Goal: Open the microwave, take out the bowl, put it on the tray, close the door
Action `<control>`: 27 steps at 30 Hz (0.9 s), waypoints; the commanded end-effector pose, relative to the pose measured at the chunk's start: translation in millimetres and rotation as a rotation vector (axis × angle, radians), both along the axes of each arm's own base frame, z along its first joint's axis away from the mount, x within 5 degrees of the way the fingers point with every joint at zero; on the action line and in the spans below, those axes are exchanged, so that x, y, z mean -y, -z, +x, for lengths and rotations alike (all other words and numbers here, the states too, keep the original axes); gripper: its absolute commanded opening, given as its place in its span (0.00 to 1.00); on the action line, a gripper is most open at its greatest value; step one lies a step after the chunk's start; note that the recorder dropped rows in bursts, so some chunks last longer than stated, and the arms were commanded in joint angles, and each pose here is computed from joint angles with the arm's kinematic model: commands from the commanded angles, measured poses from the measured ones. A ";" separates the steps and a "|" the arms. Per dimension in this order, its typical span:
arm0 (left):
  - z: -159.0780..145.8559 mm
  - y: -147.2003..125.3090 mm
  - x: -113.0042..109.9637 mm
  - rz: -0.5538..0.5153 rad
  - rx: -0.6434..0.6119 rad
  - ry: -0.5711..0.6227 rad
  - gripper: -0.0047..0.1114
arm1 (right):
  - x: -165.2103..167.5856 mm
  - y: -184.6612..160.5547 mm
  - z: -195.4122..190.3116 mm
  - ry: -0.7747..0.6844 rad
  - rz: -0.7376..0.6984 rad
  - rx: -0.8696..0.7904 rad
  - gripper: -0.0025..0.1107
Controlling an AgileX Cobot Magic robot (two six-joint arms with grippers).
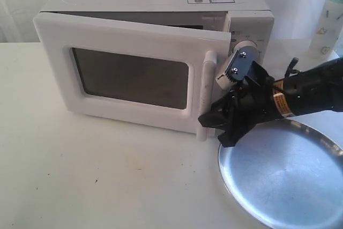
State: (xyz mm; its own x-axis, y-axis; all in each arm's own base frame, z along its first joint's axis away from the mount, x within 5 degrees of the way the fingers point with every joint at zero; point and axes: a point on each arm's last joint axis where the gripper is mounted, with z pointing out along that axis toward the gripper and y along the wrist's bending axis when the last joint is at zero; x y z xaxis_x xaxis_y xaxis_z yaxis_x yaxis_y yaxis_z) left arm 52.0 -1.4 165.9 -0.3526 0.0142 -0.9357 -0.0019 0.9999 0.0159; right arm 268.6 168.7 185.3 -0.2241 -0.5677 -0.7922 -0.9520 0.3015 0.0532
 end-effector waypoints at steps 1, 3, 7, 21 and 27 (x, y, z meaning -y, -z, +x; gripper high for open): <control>-0.2 -0.8 0.5 -0.004 0.002 0.005 0.04 | 8.0 9.8 0.0 0.135 -0.046 -0.064 0.24; -0.2 -0.8 0.5 -0.004 0.002 0.005 0.04 | 12.6 15.1 0.6 0.176 -0.085 -0.052 0.24; -0.2 -0.8 0.5 -0.004 0.002 0.005 0.04 | 29.1 21.7 13.3 0.350 -0.224 0.048 0.24; -0.2 -0.8 0.5 -0.004 0.002 0.005 0.04 | 42.5 -137.2 -12.5 0.540 0.194 0.399 0.02; -0.2 -0.8 0.5 -0.004 0.002 0.005 0.04 | 37.1 -139.9 5.5 0.578 0.217 0.377 0.02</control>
